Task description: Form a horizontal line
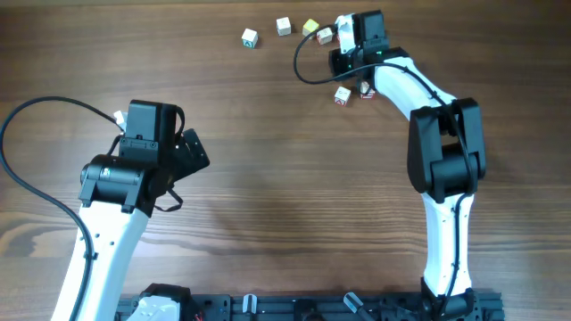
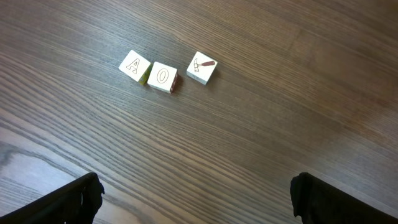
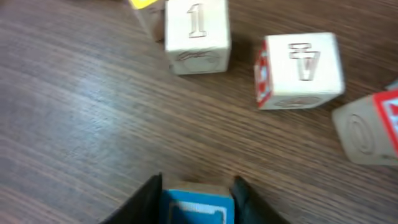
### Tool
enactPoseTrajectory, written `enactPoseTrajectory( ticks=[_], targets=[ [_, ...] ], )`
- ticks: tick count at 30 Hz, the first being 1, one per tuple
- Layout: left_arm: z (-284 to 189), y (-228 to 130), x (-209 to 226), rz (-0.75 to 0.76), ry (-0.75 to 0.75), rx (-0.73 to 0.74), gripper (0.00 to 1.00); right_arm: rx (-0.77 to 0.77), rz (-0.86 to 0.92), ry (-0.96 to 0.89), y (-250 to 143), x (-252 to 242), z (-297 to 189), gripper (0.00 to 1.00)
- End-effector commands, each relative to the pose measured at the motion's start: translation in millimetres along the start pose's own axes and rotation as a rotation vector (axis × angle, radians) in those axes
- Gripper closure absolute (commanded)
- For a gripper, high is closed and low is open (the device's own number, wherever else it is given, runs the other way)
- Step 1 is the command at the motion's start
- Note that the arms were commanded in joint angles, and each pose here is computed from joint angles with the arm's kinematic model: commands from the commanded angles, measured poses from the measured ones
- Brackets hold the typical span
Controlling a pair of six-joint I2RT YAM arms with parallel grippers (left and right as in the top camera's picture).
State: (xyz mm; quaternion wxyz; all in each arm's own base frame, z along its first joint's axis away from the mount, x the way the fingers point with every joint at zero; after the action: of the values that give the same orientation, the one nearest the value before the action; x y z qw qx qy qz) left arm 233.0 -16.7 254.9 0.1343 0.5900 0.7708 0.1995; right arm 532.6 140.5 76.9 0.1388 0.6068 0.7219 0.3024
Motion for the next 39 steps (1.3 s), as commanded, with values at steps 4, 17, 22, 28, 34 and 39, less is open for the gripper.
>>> enactPoseTrajectory(
  ticks=[4,17,22,28,34,39],
  targets=[
    [-3,2,1,-0.02,-0.007,-0.01,0.0,-0.018,0.041,0.005,10,8,-11,0.81],
    [-3,2,1,-0.02,-0.007,-0.01,0.0,-0.009,0.365,0.534,63,91,-155,0.85],
    [-3,2,1,-0.02,-0.007,-0.01,0.0,0.184,0.376,0.53,19,141,-134,0.86],
    [-3,2,1,-0.02,-0.007,-0.01,0.0,0.333,0.387,0.48,-33,214,-107,0.87],
    [-3,2,1,-0.02,-0.007,-0.01,0.0,0.465,0.439,0.494,-78,258,-72,0.86],
    [-3,2,1,-0.02,-0.007,-0.01,0.0,0.58,0.518,0.674,-93,278,-45,0.86]
  ],
)
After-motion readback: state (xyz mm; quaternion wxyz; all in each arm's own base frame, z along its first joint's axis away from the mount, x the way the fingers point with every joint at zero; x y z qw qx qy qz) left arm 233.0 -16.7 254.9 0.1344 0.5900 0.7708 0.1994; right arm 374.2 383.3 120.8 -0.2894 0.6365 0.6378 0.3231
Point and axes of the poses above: each gripper's point midway between its finger pads, its own z axis out along the fingers, its own x axis along the line the jaws close on, y = z × x, the point moved 8 cm from there along -z, back along the fingers, and after that the axes turned 11 degrees about z, right-handed, at the moved point
